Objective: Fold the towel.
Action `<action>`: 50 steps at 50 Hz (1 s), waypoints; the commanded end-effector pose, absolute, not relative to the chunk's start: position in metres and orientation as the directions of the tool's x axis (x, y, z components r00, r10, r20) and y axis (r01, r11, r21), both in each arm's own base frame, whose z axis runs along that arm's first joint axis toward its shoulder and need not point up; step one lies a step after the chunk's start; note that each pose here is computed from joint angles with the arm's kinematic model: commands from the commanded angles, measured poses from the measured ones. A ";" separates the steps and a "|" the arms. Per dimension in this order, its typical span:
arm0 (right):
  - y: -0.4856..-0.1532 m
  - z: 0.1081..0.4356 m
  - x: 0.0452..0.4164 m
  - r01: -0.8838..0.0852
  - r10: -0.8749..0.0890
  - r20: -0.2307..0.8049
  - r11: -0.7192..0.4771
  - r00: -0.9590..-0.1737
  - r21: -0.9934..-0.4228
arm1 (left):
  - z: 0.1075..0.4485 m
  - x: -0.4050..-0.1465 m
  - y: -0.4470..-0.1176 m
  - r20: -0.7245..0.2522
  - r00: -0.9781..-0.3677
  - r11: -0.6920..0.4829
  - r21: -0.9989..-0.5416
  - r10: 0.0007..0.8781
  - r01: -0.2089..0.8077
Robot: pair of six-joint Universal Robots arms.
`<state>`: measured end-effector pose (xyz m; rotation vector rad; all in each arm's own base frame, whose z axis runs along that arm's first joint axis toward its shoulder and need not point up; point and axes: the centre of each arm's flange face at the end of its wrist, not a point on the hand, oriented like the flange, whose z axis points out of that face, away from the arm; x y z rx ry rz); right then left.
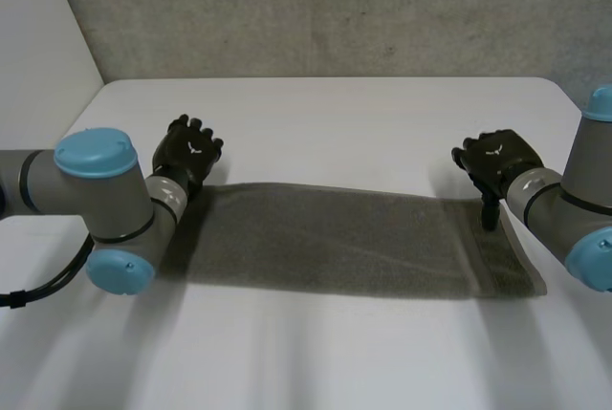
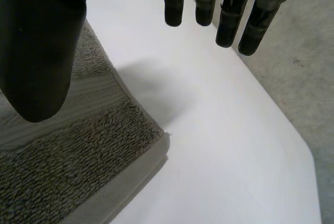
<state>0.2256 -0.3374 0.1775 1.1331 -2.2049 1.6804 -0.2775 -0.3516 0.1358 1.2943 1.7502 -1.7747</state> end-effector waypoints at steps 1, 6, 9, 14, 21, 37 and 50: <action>-0.326 0.235 0.227 -0.543 -0.348 0.535 -0.082 -0.770 -0.835 | 0.165 -0.277 -0.340 -0.769 -0.560 -0.203 -0.629 0.309 0.751; -0.310 0.275 0.221 -0.472 -0.271 0.508 -0.192 -0.817 -0.861 | 0.178 -0.270 -0.332 -0.768 -0.569 -0.204 -0.633 0.295 0.747; -0.292 0.289 0.217 -0.469 -0.264 0.512 -0.213 -0.817 -0.857 | 0.187 -0.263 -0.323 -0.759 -0.583 -0.198 -0.644 0.291 0.739; -0.259 0.284 0.212 -0.491 -0.331 0.520 -0.173 -0.787 -0.854 | 0.207 -0.241 -0.315 -0.692 -0.668 -0.169 -0.718 0.274 0.675; -0.222 0.273 0.203 -0.500 -0.415 0.514 -0.152 -0.750 -0.853 | 0.209 -0.207 -0.335 -0.619 -0.739 -0.121 -0.782 0.266 0.611; -0.215 0.241 0.175 -0.557 -0.472 0.494 -0.007 -0.730 -0.830 | 0.196 -0.203 -0.302 -0.546 -0.766 -0.056 -0.825 0.340 0.563; -0.242 0.170 0.162 -0.600 -0.553 0.418 0.194 -0.720 -0.776 | 0.227 -0.214 -0.247 -0.262 -0.827 -0.082 -0.963 0.497 0.256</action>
